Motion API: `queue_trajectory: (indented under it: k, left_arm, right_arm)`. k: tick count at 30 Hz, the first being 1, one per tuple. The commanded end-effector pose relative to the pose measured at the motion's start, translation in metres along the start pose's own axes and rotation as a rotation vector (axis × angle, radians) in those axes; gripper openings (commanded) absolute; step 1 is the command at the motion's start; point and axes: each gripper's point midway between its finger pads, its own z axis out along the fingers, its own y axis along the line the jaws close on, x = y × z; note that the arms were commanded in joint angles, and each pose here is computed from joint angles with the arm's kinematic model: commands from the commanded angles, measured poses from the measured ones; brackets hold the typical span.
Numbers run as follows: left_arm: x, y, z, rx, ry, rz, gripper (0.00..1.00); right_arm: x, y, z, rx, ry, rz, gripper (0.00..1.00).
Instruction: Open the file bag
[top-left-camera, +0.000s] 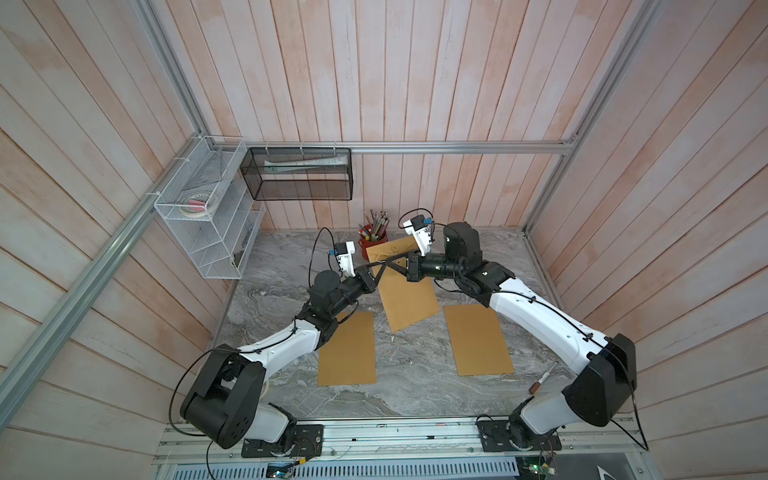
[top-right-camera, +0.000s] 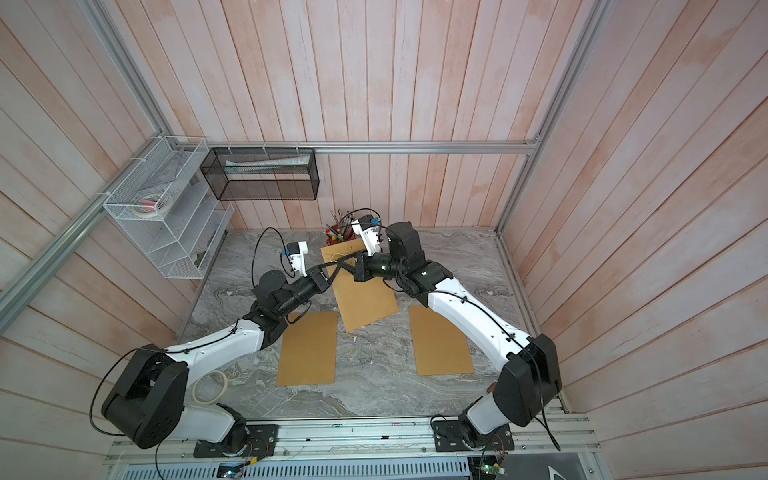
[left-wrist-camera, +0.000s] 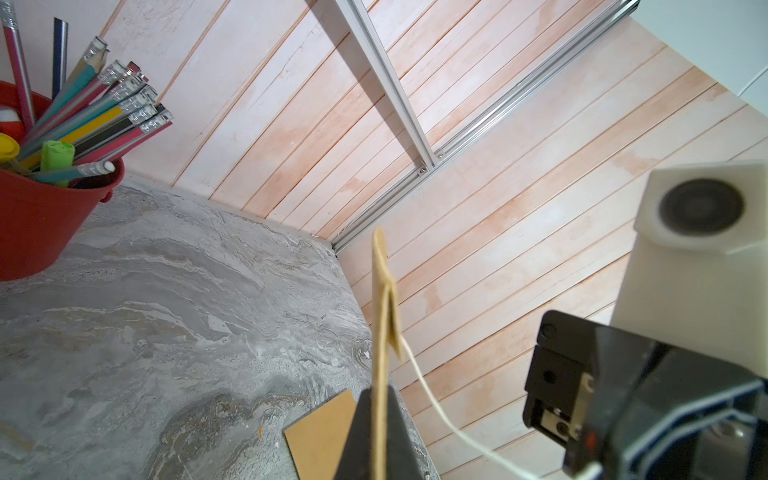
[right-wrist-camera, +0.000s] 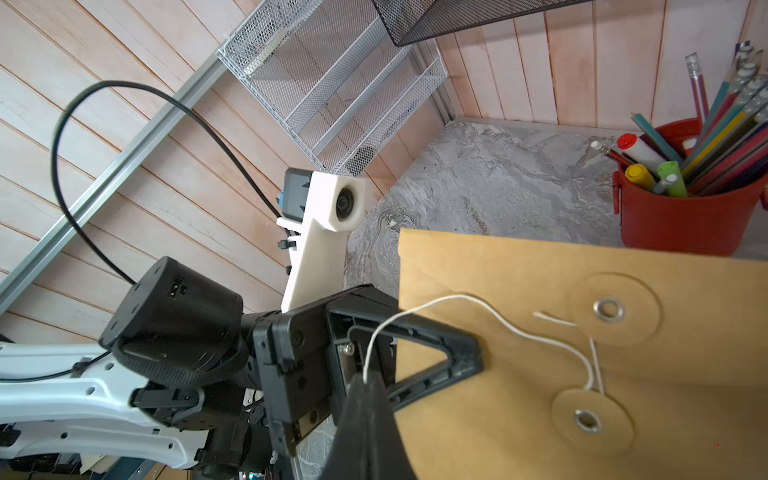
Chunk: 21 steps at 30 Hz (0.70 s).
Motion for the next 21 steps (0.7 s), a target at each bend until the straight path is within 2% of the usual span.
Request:
queue_trajectory:
  k: [1, 11, 21]
  left_arm:
    - [-0.026, -0.020, 0.000, 0.046, -0.074, 0.024, 0.00]
    - [-0.041, -0.022, -0.005, 0.043, -0.119, 0.041, 0.00]
    - [-0.053, -0.023, -0.012, 0.034, -0.154, 0.056, 0.00]
  right_arm:
    - [0.007, 0.000, -0.004, -0.001, -0.008, 0.017, 0.00]
    - [0.039, -0.018, -0.005, 0.024, 0.022, 0.089, 0.00]
    - [0.055, -0.038, -0.012, 0.068, 0.034, 0.135, 0.00]
